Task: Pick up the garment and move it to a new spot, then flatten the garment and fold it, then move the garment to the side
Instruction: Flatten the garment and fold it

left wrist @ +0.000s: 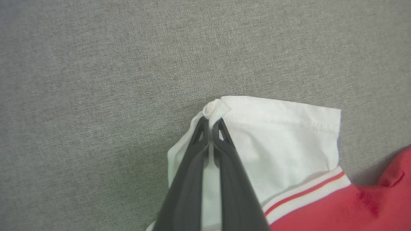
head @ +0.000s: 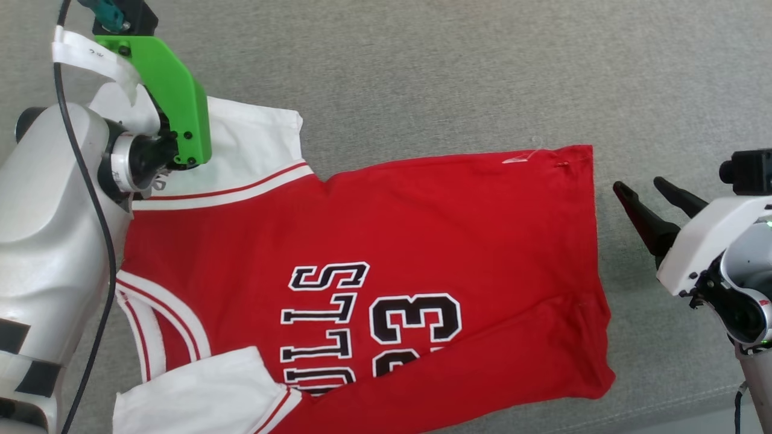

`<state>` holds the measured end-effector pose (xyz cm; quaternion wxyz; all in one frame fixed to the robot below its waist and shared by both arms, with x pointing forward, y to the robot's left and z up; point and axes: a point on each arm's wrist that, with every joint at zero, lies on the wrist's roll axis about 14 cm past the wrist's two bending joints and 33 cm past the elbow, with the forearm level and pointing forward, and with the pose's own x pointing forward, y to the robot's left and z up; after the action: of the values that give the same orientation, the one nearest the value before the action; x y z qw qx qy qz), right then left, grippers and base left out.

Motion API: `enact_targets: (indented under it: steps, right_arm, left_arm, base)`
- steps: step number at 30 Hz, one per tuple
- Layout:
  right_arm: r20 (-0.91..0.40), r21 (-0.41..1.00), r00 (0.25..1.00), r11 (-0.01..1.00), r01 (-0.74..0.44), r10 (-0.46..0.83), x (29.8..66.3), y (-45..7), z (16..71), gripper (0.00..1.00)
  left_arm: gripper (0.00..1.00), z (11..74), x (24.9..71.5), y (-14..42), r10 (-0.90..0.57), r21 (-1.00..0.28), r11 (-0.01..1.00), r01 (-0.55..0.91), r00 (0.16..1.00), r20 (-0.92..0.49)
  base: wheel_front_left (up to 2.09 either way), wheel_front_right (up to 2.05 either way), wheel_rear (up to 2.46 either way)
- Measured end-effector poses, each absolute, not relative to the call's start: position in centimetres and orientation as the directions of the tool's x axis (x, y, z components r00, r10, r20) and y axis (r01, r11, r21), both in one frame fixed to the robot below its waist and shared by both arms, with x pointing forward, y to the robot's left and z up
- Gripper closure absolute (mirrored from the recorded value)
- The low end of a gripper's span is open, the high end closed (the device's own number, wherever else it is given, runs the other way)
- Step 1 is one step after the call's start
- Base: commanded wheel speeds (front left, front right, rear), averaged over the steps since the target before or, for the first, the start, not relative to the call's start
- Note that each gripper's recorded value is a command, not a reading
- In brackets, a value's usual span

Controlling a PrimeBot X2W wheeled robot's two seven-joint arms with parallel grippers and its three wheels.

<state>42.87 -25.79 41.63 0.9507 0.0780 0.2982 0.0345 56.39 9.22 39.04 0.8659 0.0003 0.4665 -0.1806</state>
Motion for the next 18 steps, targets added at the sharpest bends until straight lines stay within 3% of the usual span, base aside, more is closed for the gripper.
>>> enact_targets:
  steps: [10,18]
  right_arm:
    - [-0.666,0.207,0.691,0.960,-0.189,0.280,45.8,-20.9,40.1,0.00]
    - [-0.791,0.227,0.522,0.946,-0.233,0.319,45.6,-19.5,36.3,0.00]
  left_arm:
    - [1.00,41.1,56.0,10.9,-0.318,-0.160,0.938,0.307,0.584,-0.747]
    - [1.00,40.9,56.0,11.7,-0.318,-0.152,0.939,0.309,0.608,-0.728]
  base:
    - [0.00,0.00,0.00]
    - [0.00,0.00,0.00]
